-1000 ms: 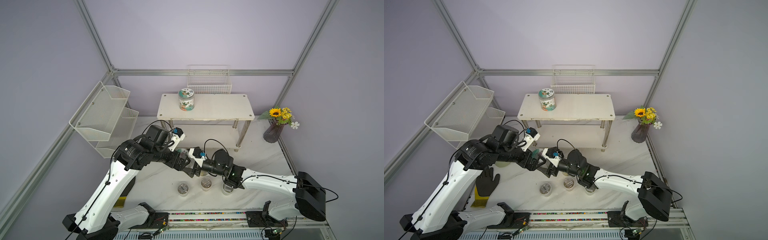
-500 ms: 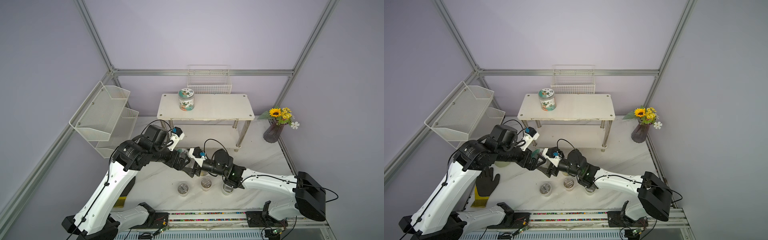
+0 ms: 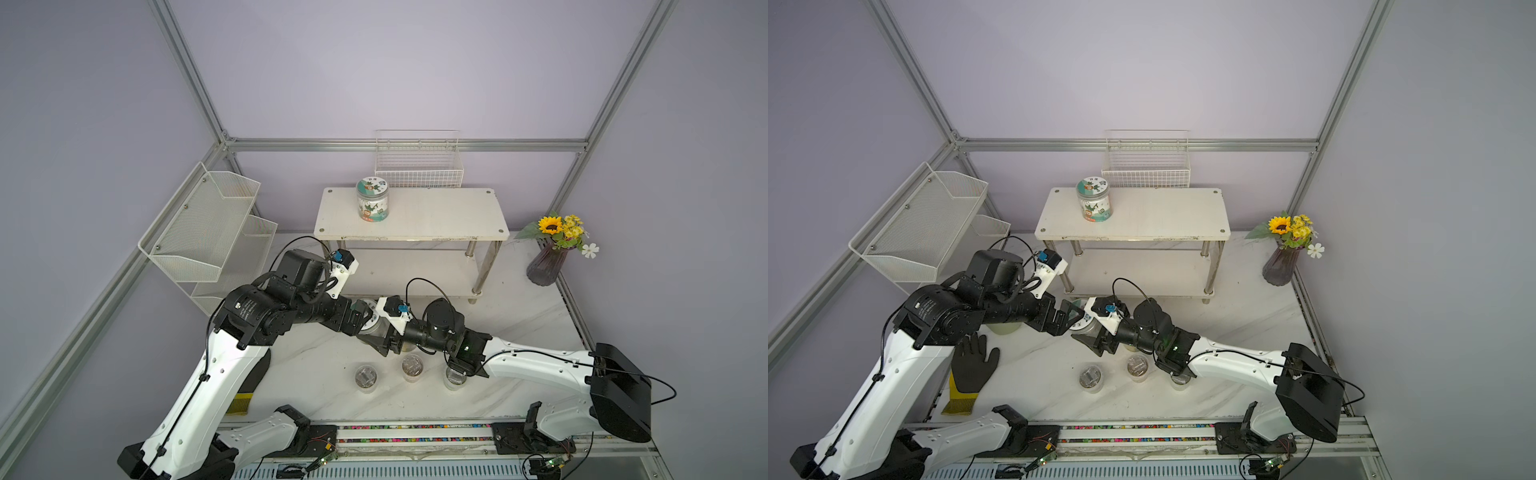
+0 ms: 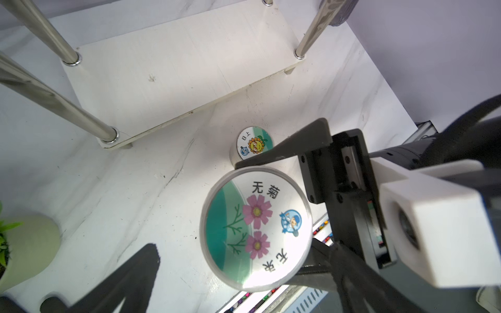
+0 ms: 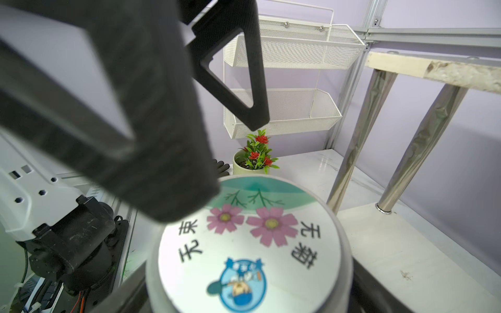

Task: Place the seed container on the shelf
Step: Pick up the seed jar at the center of the board.

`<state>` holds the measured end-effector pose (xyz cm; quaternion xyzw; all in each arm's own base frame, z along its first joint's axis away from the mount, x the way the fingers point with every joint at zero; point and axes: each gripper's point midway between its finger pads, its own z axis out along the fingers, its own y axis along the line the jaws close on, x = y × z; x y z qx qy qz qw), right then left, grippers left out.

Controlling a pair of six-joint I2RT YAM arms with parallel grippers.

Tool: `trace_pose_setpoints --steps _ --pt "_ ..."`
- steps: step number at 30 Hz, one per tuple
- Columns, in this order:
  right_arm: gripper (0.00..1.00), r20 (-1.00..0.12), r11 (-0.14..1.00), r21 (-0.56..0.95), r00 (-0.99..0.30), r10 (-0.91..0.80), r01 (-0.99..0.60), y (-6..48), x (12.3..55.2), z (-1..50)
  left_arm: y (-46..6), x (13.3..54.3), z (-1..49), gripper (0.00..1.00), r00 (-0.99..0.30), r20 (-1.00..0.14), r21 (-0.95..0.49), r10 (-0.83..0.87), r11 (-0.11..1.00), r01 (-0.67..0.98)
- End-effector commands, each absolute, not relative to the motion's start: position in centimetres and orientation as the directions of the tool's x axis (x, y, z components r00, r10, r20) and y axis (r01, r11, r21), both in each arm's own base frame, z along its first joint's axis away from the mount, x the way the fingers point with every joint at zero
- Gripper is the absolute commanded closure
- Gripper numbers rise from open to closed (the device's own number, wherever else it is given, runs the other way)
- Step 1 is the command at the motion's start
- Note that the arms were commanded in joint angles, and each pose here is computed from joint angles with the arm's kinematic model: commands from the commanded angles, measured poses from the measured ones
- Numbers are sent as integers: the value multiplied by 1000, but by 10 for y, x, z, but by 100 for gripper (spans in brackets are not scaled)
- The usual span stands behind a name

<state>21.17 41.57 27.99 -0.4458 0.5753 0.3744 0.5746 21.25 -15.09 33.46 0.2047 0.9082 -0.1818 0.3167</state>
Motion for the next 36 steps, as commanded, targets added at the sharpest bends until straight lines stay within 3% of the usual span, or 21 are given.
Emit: trace_pose_setpoints --steps 1,12,36 --pt "29 -996 336 -84 75 -39 -938 409 212 297 -134 223 358 0 -662 -725 -153 188 894 422" --pt "29 -996 382 -63 80 29 -922 389 208 335 -93 227 404 0 -517 -851 -62 93 959 275" --pt "28 -987 559 -39 120 109 -828 320 205 443 -73 242 396 0 -471 -879 -3 71 988 155"
